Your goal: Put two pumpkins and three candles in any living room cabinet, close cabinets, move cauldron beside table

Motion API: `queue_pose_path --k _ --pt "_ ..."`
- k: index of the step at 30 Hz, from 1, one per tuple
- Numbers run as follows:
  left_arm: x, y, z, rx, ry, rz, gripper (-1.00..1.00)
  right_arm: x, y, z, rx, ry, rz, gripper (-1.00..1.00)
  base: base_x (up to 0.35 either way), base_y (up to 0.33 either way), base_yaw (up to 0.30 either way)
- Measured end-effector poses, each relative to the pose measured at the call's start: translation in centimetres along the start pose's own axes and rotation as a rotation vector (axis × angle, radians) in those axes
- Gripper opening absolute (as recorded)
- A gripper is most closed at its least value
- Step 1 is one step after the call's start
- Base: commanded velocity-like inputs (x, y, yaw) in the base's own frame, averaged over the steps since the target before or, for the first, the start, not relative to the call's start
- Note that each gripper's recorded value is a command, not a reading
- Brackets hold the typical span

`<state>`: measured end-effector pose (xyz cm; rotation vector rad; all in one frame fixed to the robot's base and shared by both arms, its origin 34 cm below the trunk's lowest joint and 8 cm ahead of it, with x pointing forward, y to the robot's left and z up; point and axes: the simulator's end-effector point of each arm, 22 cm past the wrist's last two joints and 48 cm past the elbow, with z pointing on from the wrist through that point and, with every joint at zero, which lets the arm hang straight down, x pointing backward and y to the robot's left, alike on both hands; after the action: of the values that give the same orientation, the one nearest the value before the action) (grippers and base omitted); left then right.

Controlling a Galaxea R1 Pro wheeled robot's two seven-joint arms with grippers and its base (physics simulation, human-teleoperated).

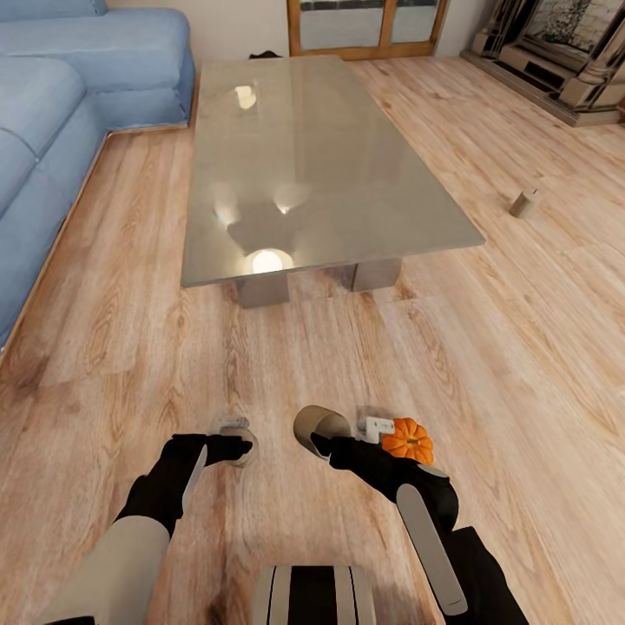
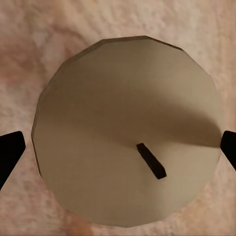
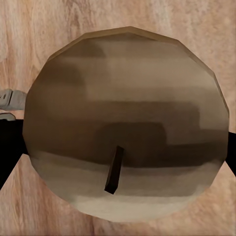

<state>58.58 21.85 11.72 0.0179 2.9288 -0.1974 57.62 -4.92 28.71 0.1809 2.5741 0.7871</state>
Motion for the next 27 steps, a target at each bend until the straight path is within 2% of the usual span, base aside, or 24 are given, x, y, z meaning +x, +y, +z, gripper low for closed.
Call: queue_pose_path --k 15,18,27 --pt "0.0 0.0 0.0 0.0 0.0 0.0 1.0 -0.01 0.01 0.0 0.0 0.0 0.0 -1.0 0.0 0.0 0.0" --pt "-0.16 -0.5 0.24 0.026 -0.005 -0.013 1.0 0.45 -0.35 0.35 0.003 0.01 0.006 -1.0 0.0 0.0 0.0" --pt "-0.16 -0.51 0.25 0.026 -0.005 -0.013 1.0 0.45 -0.34 0.35 0.003 0.01 0.006 -1.0 0.0 0.0 0.0"
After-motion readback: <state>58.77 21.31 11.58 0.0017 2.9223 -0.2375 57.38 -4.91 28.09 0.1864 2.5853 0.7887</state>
